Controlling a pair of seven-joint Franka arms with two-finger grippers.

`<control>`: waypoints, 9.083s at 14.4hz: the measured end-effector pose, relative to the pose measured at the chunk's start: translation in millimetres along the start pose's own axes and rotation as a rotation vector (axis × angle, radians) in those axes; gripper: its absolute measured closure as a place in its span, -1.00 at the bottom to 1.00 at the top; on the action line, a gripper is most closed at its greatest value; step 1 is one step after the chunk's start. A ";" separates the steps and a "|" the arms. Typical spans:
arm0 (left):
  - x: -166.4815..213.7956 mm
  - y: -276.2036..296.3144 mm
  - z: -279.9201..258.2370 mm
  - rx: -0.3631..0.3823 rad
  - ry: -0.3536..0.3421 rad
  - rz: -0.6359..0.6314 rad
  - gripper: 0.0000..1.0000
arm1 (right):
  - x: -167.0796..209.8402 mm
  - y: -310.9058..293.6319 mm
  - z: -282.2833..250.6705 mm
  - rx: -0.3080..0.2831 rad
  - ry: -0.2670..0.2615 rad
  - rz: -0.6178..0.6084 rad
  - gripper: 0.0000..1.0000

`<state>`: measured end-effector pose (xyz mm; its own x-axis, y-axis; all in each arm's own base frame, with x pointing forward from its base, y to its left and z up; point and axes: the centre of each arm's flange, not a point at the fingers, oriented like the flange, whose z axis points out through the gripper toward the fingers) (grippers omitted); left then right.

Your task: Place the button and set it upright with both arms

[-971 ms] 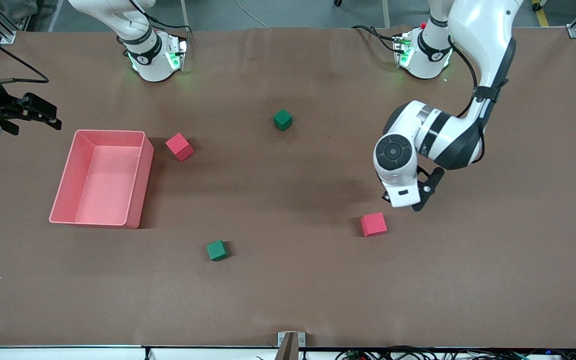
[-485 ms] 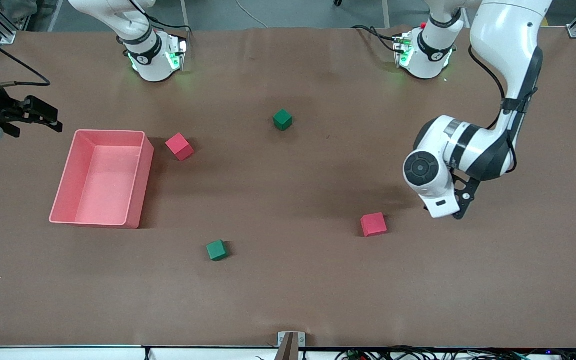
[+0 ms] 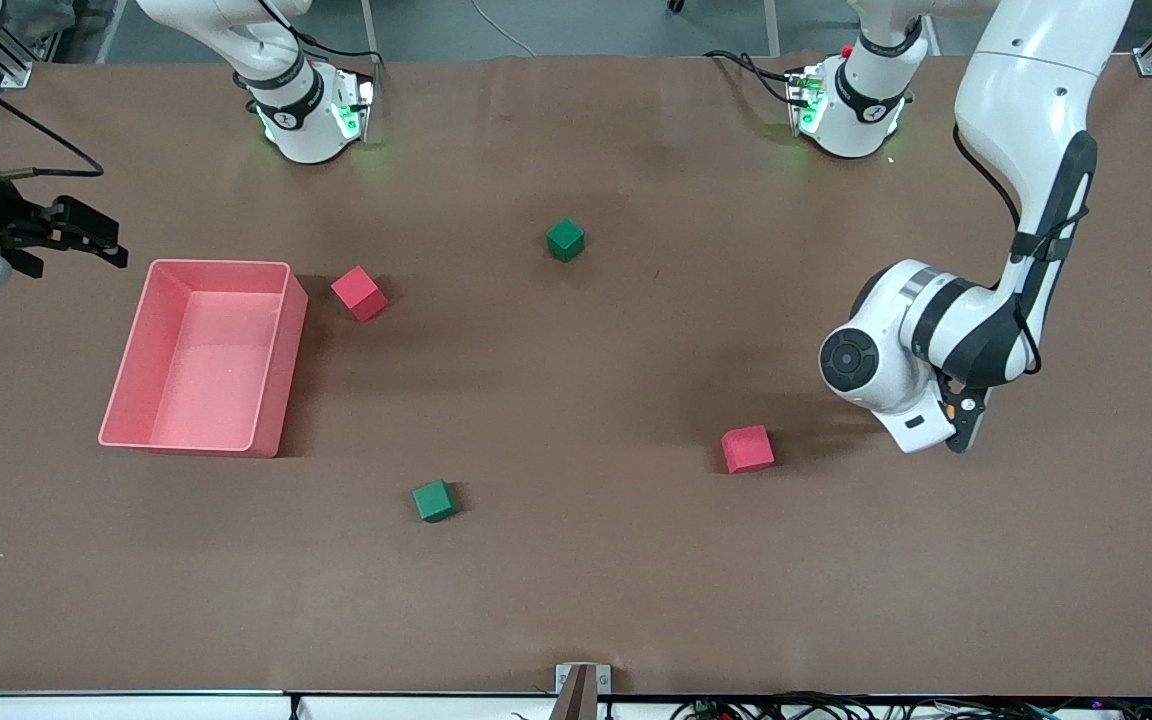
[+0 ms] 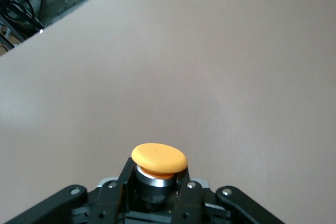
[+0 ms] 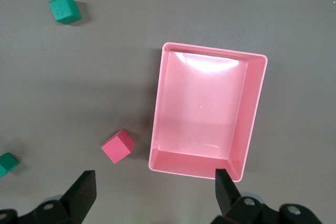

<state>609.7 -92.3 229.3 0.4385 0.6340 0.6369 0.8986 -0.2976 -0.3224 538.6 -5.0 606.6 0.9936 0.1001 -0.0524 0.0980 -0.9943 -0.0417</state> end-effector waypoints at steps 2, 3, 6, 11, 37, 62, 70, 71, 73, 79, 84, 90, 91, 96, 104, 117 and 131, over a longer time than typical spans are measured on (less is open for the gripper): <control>5.4 2.0 19.1 -0.002 0.070 -0.055 0.31 | 1.6 -2.1 2.0 0.000 -0.003 -0.004 -1.00; 5.5 3.6 27.7 -0.009 0.107 -0.086 0.31 | 2.3 -2.9 2.6 -0.001 -0.002 -0.005 -1.00; -3.0 8.1 52.1 -0.027 0.230 -0.168 0.31 | 4.0 -6.8 4.6 -0.001 -0.005 -0.013 -1.00; -16.8 10.7 108.6 -0.051 0.472 -0.254 0.31 | 6.5 -8.8 6.3 -0.002 -0.001 -0.017 -1.00; -18.3 5.4 228.9 -0.070 0.792 -0.419 0.31 | 13.8 -3.9 10.3 -0.005 0.019 -0.008 -1.00; -5.2 -5.4 231.3 0.012 0.842 -0.305 -1.00 | 16.4 -3.3 9.6 -0.007 0.037 -0.008 -1.00; 28.5 -2.5 198.5 0.039 0.852 -0.252 -1.00 | 16.7 -3.2 9.9 -0.007 0.036 -0.008 -1.00; 33.8 -2.5 193.7 0.044 0.852 -0.243 -1.00 | 16.7 -3.2 9.9 -0.007 0.037 -0.007 -1.00; 42.8 -1.1 182.8 0.048 0.833 -0.231 -1.00 | 17.2 -3.1 10.8 -0.007 0.035 -0.007 -1.00; 87.5 1.2 120.3 0.037 0.667 -0.166 -1.00 | 21.8 -1.7 16.1 -0.009 0.035 -0.005 -1.00; 135.2 -6.2 46.2 0.007 0.443 -0.057 -1.00 | 21.9 -0.8 16.3 -0.009 0.036 -0.003 -1.00; 174.0 -13.1 -26.0 -0.036 0.088 0.115 -1.00 | 22.2 -2.7 16.1 -0.009 0.036 -0.004 -1.00; 183.3 -16.6 -40.6 -0.061 0.022 0.153 -1.00 | 22.2 -3.0 15.9 -0.009 0.037 -0.004 -1.00; 205.5 -40.5 -94.0 -0.206 -0.253 0.338 -1.00 | 22.8 -3.3 13.1 -0.010 0.046 -0.003 -1.00; 221.0 -91.1 -143.4 -0.343 -0.536 0.598 -1.00 | 25.1 8.1 1.8 -0.014 0.093 0.019 -1.00; 248.8 -142.4 -200.1 -0.564 -0.639 0.804 -1.00 | 21.1 26.1 1.4 -0.012 0.081 0.051 -1.00; 256.8 -171.8 -240.7 -0.695 -0.498 1.070 -1.00 | 16.3 34.1 0.7 -0.009 0.057 0.066 -1.00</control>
<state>571.5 -50.2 616.9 0.9979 0.0130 -0.0631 0.0140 -0.9998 0.0154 558.1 -37.3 603.6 0.9995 0.0322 0.0021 0.0322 -0.9990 -0.0314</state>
